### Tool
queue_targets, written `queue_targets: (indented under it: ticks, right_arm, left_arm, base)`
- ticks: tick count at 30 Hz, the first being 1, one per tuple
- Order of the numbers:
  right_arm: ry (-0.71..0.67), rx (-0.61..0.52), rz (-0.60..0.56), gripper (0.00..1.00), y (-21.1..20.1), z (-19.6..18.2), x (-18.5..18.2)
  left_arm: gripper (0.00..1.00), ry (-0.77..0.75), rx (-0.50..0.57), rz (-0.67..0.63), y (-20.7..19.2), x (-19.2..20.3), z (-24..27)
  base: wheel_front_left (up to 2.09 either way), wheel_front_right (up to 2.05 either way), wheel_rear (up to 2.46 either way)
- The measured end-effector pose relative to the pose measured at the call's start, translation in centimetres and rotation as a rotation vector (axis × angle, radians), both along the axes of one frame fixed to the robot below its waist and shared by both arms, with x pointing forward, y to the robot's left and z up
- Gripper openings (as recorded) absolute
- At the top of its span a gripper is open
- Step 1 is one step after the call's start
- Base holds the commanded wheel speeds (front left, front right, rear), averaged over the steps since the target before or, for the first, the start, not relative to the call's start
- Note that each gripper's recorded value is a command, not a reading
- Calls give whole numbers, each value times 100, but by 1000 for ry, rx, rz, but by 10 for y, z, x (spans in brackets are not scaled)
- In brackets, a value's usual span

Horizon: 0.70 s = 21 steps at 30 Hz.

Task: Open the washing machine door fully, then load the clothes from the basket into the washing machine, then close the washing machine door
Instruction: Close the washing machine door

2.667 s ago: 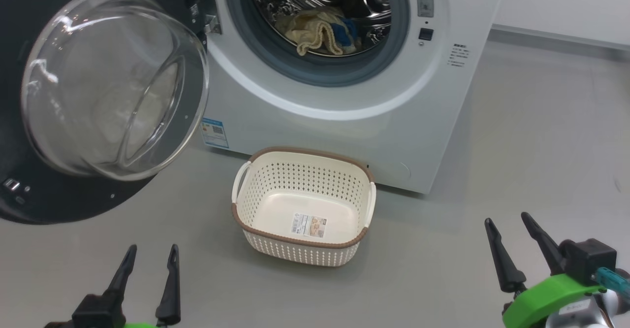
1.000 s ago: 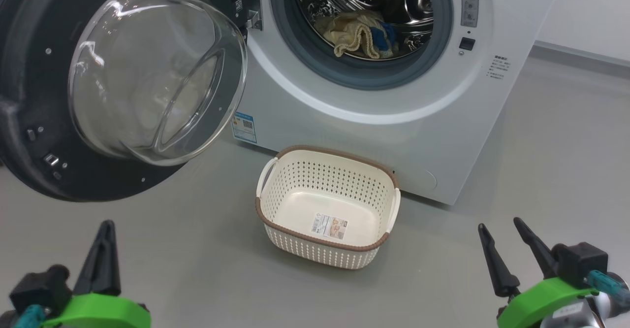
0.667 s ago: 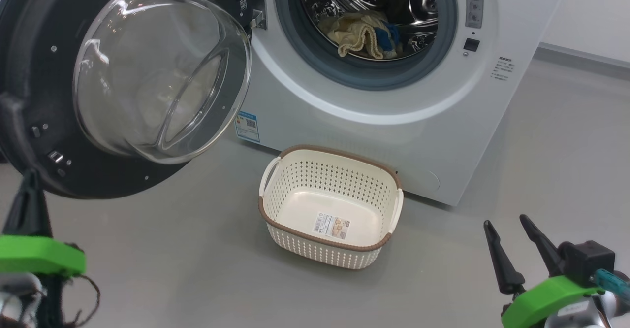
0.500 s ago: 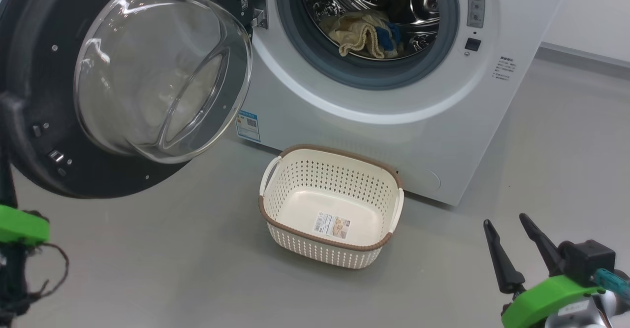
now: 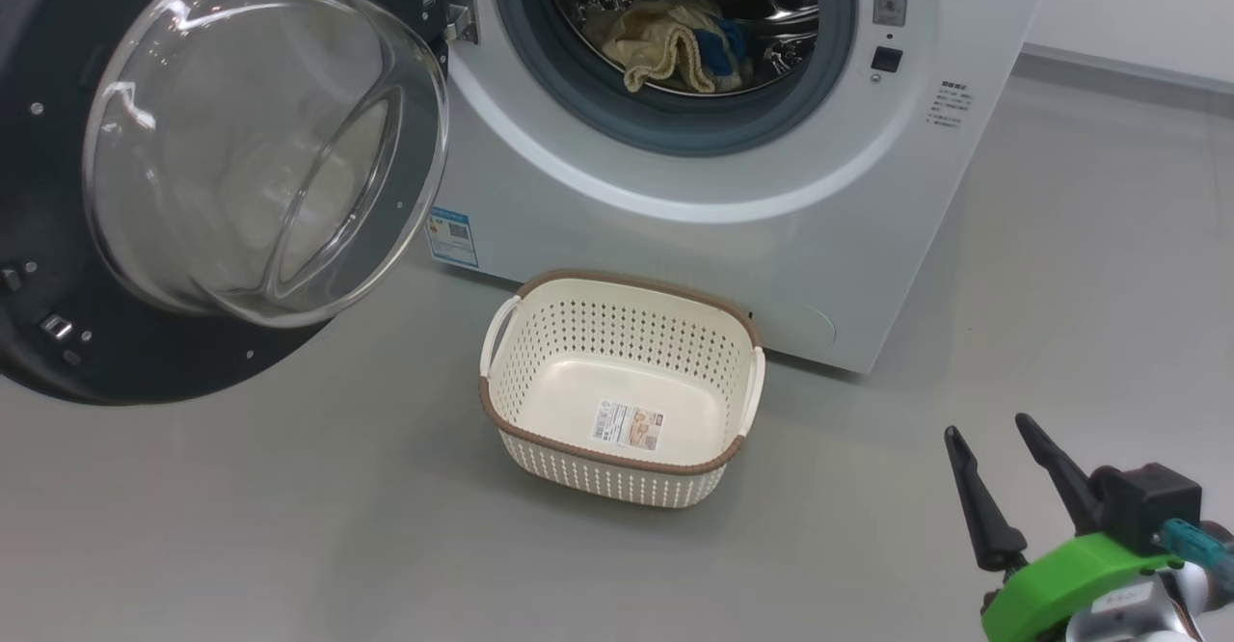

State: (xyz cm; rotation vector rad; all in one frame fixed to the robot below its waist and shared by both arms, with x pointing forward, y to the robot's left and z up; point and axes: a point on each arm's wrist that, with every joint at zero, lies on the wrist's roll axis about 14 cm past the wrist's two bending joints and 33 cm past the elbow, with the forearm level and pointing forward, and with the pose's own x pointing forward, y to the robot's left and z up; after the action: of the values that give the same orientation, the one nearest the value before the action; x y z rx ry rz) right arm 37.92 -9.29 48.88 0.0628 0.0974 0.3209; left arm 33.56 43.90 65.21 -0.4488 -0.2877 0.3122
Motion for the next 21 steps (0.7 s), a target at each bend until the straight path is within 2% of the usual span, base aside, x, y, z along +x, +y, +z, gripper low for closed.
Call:
queue_targets:
  ticks: [14, 21]
  right_arm:
    - [56, -40, -43, 100, -16, -13, 12]
    - [73, -56, -55, 100, -20, -17, 23]
  left_arm:
    - [0, -90, -316, 1, 26, 43, 0]
    - [0, -90, -393, 26, 34, 62, -15]
  base:
    - [0, 0, 0]
    - [0, 0, 0]
